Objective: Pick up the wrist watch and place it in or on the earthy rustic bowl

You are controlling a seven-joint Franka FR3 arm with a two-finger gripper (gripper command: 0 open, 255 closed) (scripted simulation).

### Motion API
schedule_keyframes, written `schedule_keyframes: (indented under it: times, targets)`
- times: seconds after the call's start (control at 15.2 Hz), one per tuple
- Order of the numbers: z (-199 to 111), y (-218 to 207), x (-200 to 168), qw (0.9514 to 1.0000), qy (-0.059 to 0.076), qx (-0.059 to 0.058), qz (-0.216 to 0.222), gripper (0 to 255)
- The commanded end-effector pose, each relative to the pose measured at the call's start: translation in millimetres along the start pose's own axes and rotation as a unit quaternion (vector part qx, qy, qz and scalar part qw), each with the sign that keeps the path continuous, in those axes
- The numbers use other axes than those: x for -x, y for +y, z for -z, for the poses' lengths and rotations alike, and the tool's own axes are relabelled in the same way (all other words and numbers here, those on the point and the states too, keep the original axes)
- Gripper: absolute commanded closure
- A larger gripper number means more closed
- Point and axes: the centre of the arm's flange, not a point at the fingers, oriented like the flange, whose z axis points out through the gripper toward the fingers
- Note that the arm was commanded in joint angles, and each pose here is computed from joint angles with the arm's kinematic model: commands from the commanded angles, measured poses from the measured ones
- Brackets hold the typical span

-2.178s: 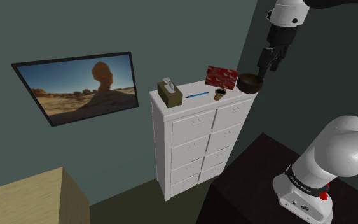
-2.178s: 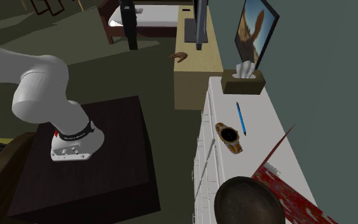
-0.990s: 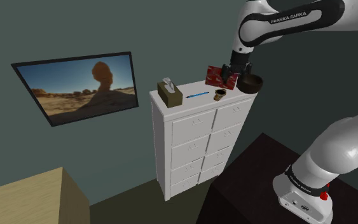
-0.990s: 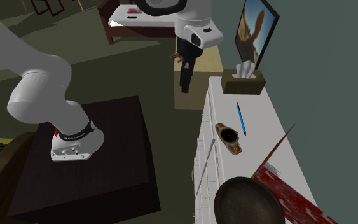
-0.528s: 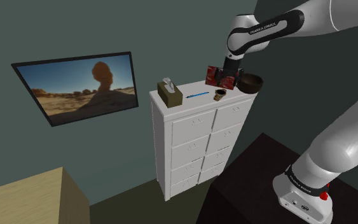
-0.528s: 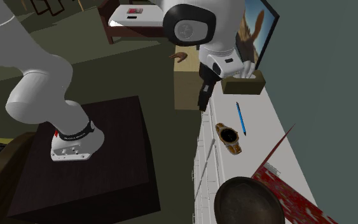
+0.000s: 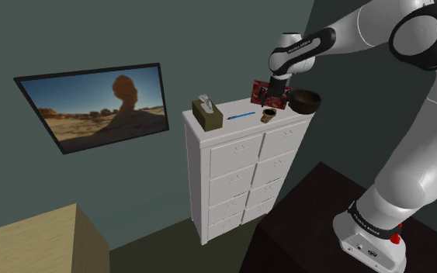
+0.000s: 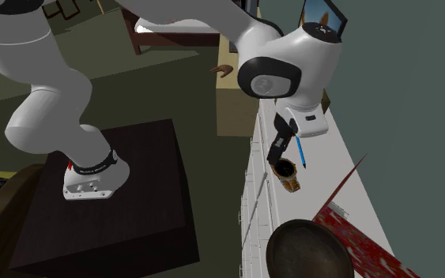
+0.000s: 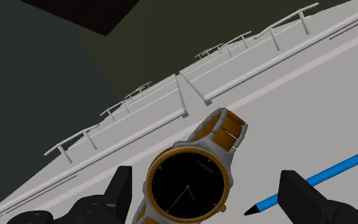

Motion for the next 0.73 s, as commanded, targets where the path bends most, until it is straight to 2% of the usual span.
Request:
schedule_keyframes:
  times: [0.0, 0.46, 0.66]
  targets:
    - [-11.1, 3.3, -15.0, 0.9998, 0.001, -0.001, -0.019, 0]
    - [-48.1, 3.2, -15.1, 0.9998, 0.001, -0.001, -0.019, 0]
    - [-51.1, 3.2, -15.1, 0.9998, 0.001, -0.001, -0.019, 0]
